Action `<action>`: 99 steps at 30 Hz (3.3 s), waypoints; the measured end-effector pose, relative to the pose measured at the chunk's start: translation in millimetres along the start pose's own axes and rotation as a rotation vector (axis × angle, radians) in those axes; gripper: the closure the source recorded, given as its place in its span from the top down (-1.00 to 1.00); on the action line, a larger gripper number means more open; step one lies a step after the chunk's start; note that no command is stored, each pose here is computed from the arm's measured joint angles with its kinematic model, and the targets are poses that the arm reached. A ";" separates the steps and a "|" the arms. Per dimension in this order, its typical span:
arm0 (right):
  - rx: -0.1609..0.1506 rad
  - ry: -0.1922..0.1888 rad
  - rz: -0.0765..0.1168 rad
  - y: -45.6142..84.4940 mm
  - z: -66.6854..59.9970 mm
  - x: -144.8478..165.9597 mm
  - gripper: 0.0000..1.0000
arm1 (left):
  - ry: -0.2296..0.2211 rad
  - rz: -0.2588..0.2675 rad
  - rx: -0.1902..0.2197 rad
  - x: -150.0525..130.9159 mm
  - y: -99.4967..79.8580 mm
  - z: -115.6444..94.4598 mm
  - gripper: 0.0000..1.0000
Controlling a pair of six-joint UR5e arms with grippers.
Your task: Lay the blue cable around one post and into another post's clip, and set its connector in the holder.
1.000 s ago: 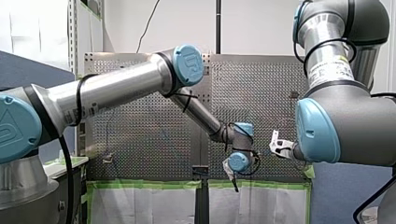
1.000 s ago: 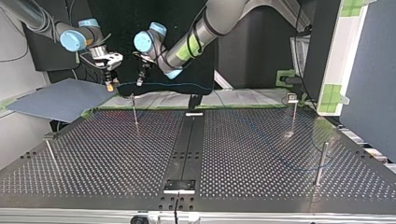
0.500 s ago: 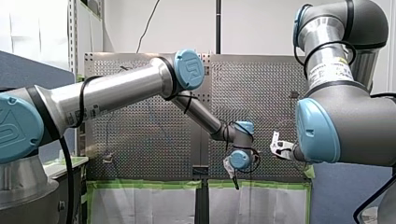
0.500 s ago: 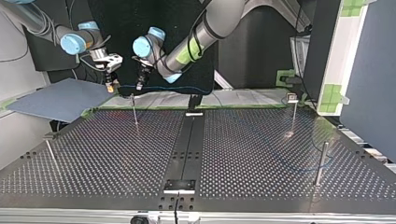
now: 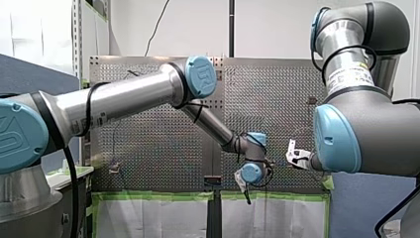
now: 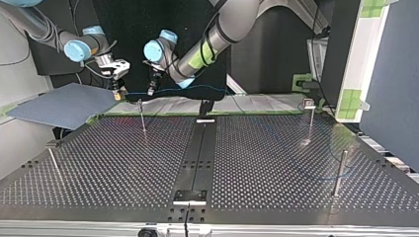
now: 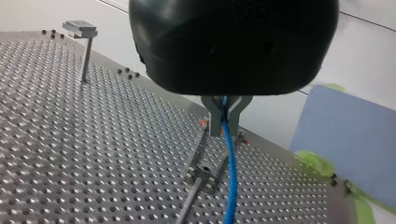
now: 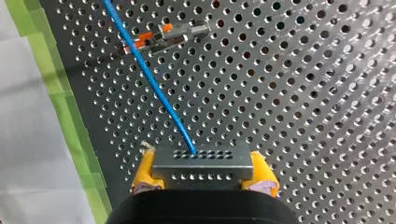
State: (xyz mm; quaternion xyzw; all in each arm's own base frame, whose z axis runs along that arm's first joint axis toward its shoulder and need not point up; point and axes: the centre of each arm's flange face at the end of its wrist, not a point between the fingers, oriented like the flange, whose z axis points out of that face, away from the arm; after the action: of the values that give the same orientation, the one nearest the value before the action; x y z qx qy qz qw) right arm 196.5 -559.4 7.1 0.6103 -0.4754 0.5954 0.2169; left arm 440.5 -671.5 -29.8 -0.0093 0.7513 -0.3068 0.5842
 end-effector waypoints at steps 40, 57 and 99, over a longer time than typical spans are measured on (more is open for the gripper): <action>-0.030 -0.052 0.041 13.6 16.8 12.1 -1.00 | 0.011 -0.003 -0.009 -3.3 28.9 27.7 -1.00; -0.031 -0.046 0.036 12.9 18.0 11.3 -1.00 | 0.020 -0.001 -0.007 -11.0 27.3 33.1 -1.00; -0.050 -0.056 0.031 6.8 19.4 6.0 -1.00 | 0.065 0.005 -0.015 -8.7 26.4 34.8 -1.00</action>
State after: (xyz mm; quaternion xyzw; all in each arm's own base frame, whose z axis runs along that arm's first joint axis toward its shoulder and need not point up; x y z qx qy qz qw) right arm 200.0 -580.6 6.8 0.6137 -0.5055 0.5692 0.2093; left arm 483.1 -662.6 -39.2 -0.0017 0.7722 -0.2998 0.5602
